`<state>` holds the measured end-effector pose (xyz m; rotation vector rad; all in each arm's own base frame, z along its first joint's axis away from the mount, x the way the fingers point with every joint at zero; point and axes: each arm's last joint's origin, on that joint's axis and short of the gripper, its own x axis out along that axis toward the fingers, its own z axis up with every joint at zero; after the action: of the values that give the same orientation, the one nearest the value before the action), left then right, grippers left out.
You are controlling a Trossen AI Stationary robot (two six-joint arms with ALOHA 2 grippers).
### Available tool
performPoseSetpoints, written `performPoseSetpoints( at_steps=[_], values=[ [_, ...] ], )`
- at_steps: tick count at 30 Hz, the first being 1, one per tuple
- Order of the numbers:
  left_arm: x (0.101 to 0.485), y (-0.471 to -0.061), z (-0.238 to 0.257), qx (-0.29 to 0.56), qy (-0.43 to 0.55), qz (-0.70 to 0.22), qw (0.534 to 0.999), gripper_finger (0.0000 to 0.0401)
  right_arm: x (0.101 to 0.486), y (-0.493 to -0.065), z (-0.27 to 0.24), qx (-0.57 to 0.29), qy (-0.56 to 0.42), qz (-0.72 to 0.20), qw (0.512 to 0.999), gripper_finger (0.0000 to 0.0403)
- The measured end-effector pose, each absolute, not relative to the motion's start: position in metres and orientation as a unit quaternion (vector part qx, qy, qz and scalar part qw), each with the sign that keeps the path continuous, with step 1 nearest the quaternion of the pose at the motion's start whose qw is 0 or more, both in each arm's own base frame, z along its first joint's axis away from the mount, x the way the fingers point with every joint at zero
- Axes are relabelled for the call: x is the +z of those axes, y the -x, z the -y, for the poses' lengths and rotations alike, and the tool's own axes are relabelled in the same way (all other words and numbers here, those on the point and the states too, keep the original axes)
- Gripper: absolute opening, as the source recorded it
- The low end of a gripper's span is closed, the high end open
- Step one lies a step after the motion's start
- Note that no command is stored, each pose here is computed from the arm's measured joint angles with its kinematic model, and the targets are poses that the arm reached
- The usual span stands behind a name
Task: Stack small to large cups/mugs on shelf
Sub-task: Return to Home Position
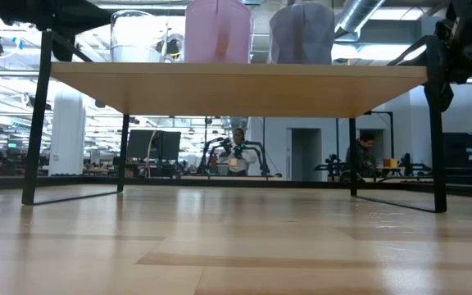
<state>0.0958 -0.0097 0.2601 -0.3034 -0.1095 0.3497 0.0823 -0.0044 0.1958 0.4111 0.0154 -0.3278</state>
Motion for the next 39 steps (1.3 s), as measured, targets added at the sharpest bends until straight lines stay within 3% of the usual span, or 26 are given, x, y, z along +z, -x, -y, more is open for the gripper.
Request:
performPoseSetpoints(
  at_steps=[12,20,39],
  values=[
    [0.248,-0.098,0.014,0.113,0.149,-0.009,0.982,0.0,0.196,-0.083,0.002,-0.119,-0.198,-0.018,0.973,0.0002],
    [0.207,-0.109,0.02,0.046,0.157,0.015,0.986,0.0,0.197,-0.083,0.002,-0.115,-0.2,-0.014,0.973,0.0003],
    [0.181,-0.111,0.012,0.037,0.136,-0.021,0.99,0.0,0.174,-0.093,0.001,-0.111,-0.174,-0.004,0.978,0.0003]
  ],
)
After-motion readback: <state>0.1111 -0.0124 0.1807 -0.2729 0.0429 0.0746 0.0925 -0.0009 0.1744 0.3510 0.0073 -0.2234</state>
